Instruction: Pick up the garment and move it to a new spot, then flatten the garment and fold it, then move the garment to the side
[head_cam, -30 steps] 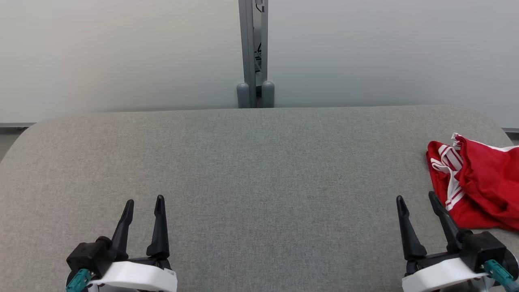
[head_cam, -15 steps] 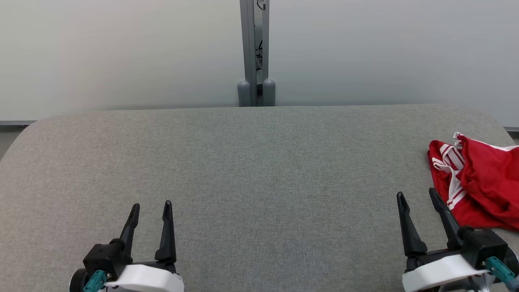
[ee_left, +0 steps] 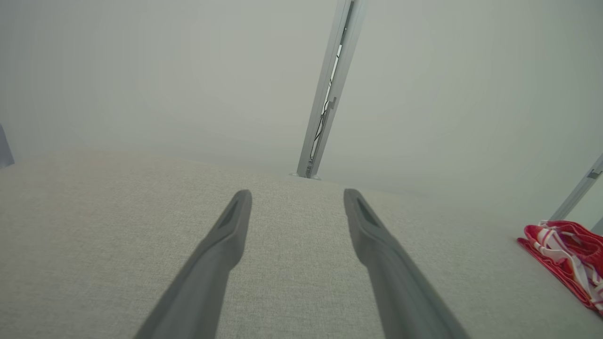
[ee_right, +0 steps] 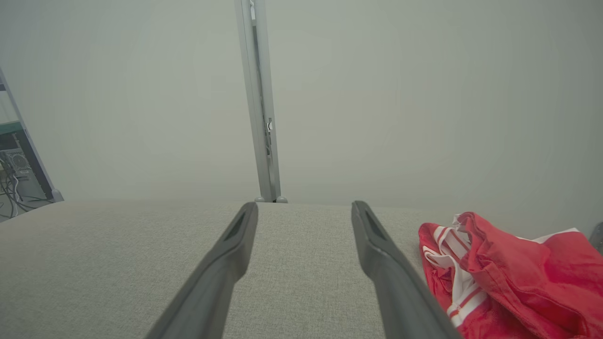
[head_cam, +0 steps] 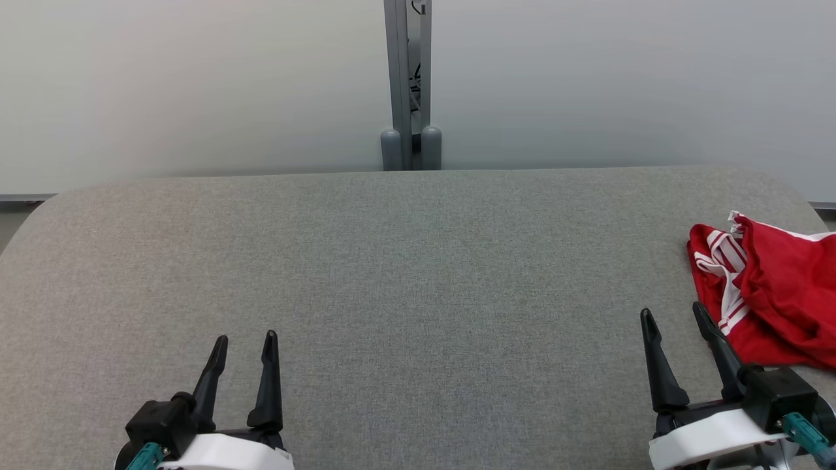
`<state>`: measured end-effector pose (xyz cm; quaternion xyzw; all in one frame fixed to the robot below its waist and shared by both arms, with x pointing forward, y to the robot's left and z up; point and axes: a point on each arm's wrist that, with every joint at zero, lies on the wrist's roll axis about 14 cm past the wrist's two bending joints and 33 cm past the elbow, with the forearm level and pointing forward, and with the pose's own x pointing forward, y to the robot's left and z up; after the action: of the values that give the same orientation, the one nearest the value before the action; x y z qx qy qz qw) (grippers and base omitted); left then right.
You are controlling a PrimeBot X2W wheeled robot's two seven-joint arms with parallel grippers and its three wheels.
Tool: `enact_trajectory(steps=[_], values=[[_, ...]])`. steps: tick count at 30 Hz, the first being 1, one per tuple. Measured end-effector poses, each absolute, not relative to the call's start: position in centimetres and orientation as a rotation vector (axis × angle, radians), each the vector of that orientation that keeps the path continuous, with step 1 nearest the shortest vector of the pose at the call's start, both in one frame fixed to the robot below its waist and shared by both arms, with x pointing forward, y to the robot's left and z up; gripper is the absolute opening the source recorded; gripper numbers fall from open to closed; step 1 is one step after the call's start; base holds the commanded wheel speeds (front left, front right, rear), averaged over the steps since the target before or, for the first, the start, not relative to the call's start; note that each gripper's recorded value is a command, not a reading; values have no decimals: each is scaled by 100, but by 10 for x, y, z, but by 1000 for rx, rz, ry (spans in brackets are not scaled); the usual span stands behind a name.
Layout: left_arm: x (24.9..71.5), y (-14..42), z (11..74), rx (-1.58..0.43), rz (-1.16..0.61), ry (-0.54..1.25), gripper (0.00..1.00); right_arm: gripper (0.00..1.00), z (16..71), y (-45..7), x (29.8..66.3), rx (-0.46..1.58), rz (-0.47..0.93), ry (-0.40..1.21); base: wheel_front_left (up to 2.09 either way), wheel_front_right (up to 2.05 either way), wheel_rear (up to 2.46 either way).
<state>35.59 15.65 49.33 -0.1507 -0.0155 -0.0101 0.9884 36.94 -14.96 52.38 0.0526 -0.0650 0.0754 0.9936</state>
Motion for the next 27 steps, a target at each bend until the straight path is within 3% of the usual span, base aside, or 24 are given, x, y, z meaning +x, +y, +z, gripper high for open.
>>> enact_trajectory(steps=[27], values=[[353, 178, 490, -331, 62, -29, 100, 100, 521, -135, 370, 92, 197, -118, 0, 0, 0]])
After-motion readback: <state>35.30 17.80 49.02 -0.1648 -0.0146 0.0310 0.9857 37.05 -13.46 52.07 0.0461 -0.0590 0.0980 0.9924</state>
